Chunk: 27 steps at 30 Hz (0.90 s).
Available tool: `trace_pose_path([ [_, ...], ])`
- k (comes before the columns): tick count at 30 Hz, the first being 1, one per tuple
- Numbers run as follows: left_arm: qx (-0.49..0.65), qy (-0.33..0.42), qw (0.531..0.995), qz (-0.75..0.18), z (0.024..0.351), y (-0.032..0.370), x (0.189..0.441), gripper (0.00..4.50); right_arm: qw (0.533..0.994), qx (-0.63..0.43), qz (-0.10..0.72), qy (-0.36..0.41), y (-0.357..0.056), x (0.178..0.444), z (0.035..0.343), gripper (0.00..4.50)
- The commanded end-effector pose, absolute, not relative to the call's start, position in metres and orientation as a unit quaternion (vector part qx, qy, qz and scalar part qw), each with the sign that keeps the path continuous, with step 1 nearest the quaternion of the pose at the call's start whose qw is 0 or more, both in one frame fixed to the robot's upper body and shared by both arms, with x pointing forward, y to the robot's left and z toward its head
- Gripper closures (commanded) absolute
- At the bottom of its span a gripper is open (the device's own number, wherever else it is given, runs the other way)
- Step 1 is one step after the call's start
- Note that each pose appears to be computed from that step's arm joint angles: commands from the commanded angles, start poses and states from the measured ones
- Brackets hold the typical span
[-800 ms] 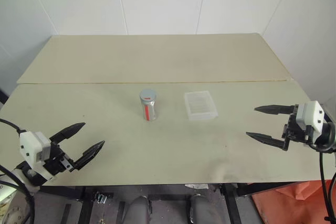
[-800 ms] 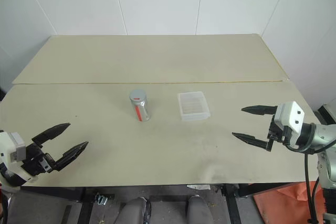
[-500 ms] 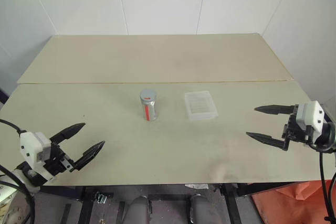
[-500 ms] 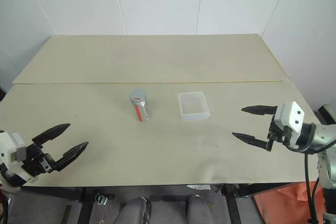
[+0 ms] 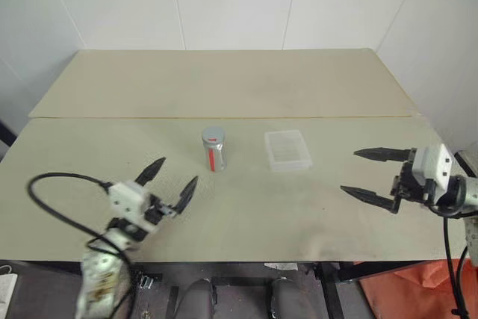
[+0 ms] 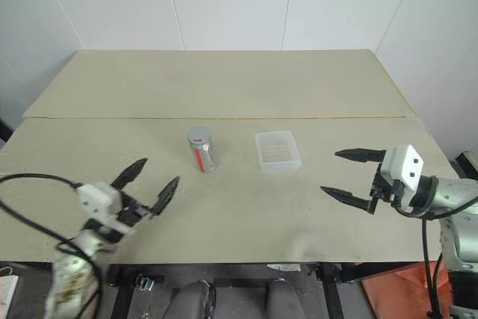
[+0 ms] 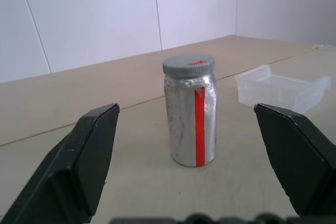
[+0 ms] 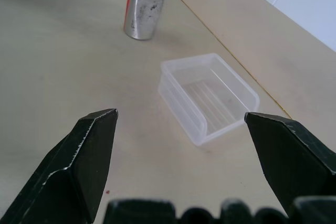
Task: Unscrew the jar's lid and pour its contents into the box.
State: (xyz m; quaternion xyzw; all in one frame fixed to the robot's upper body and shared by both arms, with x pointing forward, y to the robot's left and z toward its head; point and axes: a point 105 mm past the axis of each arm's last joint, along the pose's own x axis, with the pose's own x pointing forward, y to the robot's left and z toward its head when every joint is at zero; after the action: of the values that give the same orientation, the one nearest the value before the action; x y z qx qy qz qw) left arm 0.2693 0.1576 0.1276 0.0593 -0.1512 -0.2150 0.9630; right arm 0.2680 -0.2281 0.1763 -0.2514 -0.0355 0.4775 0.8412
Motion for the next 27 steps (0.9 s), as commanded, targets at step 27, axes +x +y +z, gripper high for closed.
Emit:
trace_pose_path([
  [27,0.046,-0.179,0.968,-0.172,0.111,0.108,0.341,0.01,0.865,-0.264,0.423,-0.061,-0.239,0.251,0.194,0.00],
])
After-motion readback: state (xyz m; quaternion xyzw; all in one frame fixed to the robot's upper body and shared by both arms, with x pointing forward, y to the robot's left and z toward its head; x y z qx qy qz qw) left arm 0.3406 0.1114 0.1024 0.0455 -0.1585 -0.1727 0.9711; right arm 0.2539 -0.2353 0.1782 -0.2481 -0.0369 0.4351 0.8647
